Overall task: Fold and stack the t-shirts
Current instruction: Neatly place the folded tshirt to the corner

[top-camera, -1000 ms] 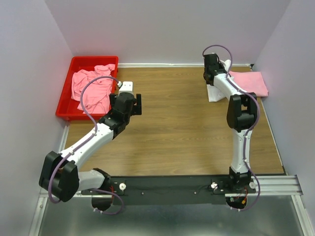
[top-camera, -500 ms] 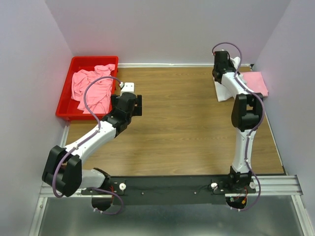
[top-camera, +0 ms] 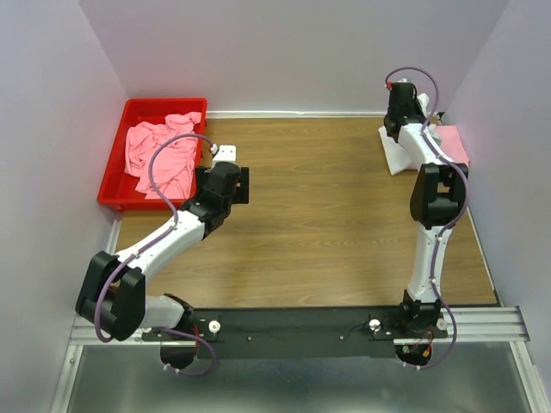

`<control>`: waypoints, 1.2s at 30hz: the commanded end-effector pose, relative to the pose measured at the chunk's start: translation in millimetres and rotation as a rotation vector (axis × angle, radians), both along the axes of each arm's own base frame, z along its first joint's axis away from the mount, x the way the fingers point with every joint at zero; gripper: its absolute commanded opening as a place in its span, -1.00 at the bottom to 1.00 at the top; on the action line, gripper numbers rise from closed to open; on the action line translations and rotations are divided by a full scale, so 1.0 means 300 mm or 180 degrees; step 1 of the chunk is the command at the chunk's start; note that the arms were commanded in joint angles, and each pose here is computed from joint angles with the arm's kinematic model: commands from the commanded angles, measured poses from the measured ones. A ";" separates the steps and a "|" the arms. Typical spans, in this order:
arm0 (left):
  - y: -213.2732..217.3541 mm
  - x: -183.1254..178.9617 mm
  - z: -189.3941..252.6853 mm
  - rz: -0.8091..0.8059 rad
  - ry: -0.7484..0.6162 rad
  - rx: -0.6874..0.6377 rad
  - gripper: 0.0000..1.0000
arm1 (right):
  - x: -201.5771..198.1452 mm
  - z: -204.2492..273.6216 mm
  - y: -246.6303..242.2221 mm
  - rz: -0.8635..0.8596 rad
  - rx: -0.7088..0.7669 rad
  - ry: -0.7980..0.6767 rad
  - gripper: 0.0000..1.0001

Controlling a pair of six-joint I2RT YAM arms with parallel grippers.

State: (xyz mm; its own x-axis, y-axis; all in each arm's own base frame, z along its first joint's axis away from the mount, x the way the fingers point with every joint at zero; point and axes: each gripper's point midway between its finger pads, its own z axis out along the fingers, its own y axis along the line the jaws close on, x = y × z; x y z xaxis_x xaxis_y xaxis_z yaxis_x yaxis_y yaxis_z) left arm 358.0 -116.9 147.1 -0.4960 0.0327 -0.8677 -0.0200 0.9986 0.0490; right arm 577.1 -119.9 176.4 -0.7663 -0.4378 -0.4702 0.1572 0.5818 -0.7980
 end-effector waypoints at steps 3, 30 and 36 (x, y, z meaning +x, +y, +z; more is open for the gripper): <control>-0.004 0.027 0.037 0.0059 -0.0107 -0.0002 0.97 | 0.072 -0.003 -0.097 -0.0113 0.0271 -0.0426 -0.99; -0.004 0.032 0.005 0.0055 -0.0028 0.0071 0.97 | 0.084 -0.188 -0.321 -0.0642 0.0323 -0.0638 0.07; 0.003 0.030 0.037 0.0077 -0.0096 0.0044 0.97 | 0.021 -0.073 -0.329 -0.0846 0.0351 -0.0893 0.30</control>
State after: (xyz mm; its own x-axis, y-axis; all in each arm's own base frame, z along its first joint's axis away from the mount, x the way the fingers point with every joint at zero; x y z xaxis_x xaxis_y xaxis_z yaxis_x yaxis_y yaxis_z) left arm 359.7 -117.1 135.1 -0.5221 0.0542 -0.8512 -0.0165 0.9972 0.0736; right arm 594.4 -213.6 112.6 -0.7517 -0.2336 -0.6168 0.3851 0.6038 -0.6980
